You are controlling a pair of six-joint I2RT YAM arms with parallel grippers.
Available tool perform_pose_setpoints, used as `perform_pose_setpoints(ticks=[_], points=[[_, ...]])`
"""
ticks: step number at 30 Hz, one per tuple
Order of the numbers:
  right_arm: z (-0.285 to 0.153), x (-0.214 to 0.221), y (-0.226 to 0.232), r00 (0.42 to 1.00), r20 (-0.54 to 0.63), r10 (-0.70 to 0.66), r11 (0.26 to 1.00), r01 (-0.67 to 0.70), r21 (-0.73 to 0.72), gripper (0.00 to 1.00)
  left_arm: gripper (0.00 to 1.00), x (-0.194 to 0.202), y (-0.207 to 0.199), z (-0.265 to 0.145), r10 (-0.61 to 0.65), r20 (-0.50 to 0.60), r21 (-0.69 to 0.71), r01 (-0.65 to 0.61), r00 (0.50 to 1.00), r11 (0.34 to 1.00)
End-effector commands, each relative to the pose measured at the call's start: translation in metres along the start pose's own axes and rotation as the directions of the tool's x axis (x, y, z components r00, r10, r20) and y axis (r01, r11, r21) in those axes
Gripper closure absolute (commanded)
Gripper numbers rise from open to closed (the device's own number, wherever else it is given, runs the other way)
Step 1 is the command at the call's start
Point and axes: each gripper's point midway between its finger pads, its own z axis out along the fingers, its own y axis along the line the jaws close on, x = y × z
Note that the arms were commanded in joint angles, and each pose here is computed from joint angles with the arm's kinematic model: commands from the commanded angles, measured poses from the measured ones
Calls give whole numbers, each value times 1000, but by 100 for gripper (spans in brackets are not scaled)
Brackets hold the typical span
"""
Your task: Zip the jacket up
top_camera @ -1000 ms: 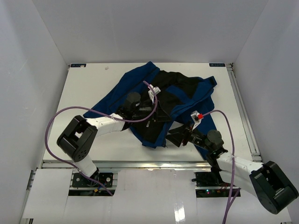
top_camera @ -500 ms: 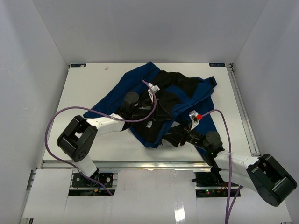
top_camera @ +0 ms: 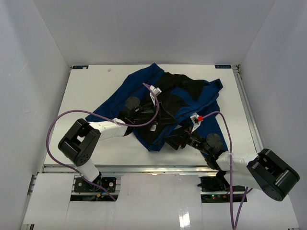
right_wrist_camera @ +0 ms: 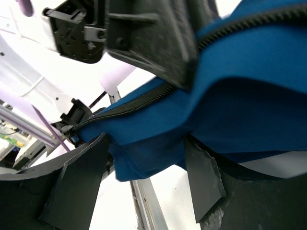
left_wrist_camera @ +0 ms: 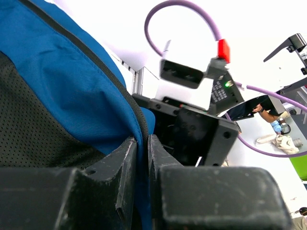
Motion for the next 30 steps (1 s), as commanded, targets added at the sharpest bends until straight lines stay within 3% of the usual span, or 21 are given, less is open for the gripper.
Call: perform_pose_setpoints(ticks=[1,2,5,8,10,14,17,20,27,30], points=[[11,-44,24,983,179,-50,994,66,-82,33,77,-10,-23,-4,67,33,67,-69,997,995],[10,-44,25,981,188,-55,994,72,-87,33,77,-9,-23,-4,67,34,68,-70,997,995],[9,-49,28,973,220,-69,990,94,-103,49,76,-4,-22,-6,61,29,71,-63,998,995],[9,-51,30,969,234,-84,987,113,-113,81,66,0,-20,-8,61,18,67,-62,998,996],[9,-50,29,969,230,-91,987,118,-107,91,59,0,-21,-11,61,12,56,-61,998,997],[9,-42,22,978,181,-106,989,121,-79,92,47,-15,-9,-25,85,15,-77,-84,996,994],[14,-32,3,991,79,-110,994,108,26,92,42,-34,20,-42,184,5,-345,-171,983,923],[13,-19,-26,994,-35,-105,977,109,181,92,42,-39,25,-61,220,-35,-473,-210,975,855],[13,-20,-39,990,-108,-93,953,120,278,92,43,-31,6,-72,297,-134,-501,-323,945,803],[15,-20,-40,990,-112,-88,952,116,282,92,44,-21,10,-74,313,-248,-527,-399,917,751]])
